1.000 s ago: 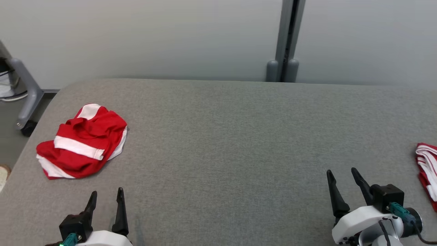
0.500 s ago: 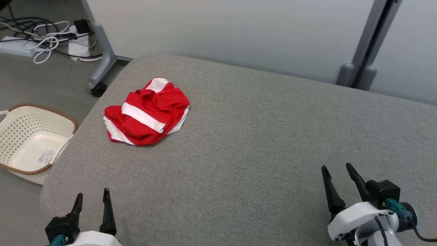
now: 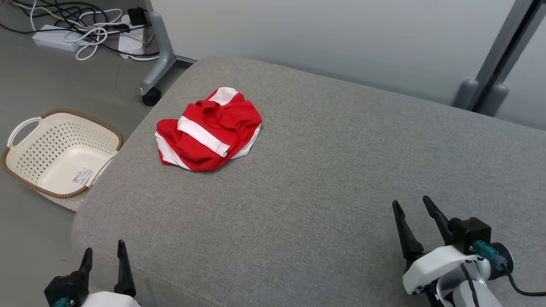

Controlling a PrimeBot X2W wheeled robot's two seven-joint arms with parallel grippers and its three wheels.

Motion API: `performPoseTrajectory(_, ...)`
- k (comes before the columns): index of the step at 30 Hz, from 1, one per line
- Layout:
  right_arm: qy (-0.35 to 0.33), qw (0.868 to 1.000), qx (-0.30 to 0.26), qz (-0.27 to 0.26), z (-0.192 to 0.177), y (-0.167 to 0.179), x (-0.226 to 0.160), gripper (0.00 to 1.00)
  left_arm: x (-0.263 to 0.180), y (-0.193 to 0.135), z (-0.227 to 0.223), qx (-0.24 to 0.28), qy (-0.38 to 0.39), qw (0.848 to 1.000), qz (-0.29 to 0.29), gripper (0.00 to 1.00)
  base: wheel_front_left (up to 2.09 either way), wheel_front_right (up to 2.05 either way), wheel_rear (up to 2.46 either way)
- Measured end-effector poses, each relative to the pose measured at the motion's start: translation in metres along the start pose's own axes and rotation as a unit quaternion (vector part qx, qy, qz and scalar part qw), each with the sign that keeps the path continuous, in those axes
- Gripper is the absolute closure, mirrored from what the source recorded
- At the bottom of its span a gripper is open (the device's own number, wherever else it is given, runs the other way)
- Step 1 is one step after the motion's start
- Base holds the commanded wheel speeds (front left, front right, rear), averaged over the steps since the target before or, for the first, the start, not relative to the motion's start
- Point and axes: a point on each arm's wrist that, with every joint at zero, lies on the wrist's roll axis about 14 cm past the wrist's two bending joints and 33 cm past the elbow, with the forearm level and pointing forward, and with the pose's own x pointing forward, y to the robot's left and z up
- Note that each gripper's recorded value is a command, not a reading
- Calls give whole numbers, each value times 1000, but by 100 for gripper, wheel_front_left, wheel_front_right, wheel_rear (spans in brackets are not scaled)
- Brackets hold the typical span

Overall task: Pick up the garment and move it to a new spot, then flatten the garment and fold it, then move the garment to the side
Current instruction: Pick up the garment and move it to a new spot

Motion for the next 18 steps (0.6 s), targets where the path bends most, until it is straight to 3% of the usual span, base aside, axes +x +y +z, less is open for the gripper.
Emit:
performPoseTrajectory(10,1,1000,-12,-25,-5,-27,3,0,48,-36,2,-17,18,999,-31,0,0,0,0)
performPoseTrajectory(18,-11,999,-23,-40,-4,-59,12,0,118,-86,19,30,16,996,-79,0,0,0,0)
